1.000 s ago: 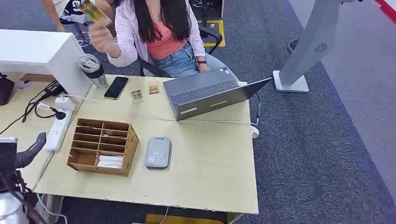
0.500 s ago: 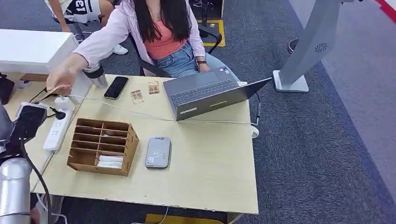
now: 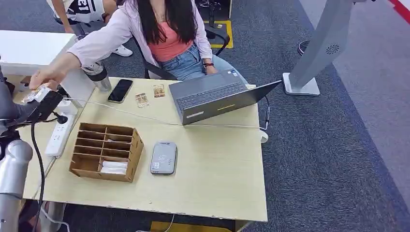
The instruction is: Pass the card to the sensor for recognition and then transmit it.
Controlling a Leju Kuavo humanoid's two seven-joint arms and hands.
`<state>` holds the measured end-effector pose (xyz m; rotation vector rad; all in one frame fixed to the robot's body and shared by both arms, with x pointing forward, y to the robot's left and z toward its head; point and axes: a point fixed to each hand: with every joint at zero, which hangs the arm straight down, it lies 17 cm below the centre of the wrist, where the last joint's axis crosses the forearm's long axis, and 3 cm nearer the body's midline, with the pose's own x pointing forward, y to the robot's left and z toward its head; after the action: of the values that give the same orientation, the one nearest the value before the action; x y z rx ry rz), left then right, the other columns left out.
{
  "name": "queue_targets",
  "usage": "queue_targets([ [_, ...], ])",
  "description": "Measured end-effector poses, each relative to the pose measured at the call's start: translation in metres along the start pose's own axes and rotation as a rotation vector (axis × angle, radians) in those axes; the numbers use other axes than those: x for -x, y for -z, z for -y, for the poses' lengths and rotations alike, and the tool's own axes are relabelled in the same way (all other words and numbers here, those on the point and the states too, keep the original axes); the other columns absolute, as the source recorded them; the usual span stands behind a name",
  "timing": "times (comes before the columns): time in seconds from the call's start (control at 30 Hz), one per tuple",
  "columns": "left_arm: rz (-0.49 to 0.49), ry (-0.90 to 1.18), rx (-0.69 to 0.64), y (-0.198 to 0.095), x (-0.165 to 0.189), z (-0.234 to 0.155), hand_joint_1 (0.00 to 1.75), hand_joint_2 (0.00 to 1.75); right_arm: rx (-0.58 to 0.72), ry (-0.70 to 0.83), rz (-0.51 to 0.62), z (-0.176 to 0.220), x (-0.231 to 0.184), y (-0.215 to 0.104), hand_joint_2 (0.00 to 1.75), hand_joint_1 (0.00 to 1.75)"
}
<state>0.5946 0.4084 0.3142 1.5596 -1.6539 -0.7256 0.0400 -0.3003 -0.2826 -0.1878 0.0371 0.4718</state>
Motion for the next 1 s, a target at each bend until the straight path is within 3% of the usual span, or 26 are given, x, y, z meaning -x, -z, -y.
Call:
queue_targets([
  [0.23,0.027,0.092,-0.014,0.005,0.003,-0.001,0.00,1.75,0.003,-0.020,0.001,0.002,0.001,0.000,1.75,0.00],
  [0.27,0.026,0.095,-0.011,0.005,0.004,0.000,0.19,1.75,0.003,-0.022,0.001,0.002,0.001,0.000,1.75,0.00],
  [0.3,0.025,0.096,-0.008,0.004,0.004,0.001,1.75,1.75,0.003,-0.023,0.001,0.002,0.001,0.000,1.75,0.00],
  [1.0,0.040,0.101,0.028,-0.004,0.005,0.015,1.75,1.75,0.004,-0.015,0.005,0.003,0.000,0.001,1.75,0.00],
])
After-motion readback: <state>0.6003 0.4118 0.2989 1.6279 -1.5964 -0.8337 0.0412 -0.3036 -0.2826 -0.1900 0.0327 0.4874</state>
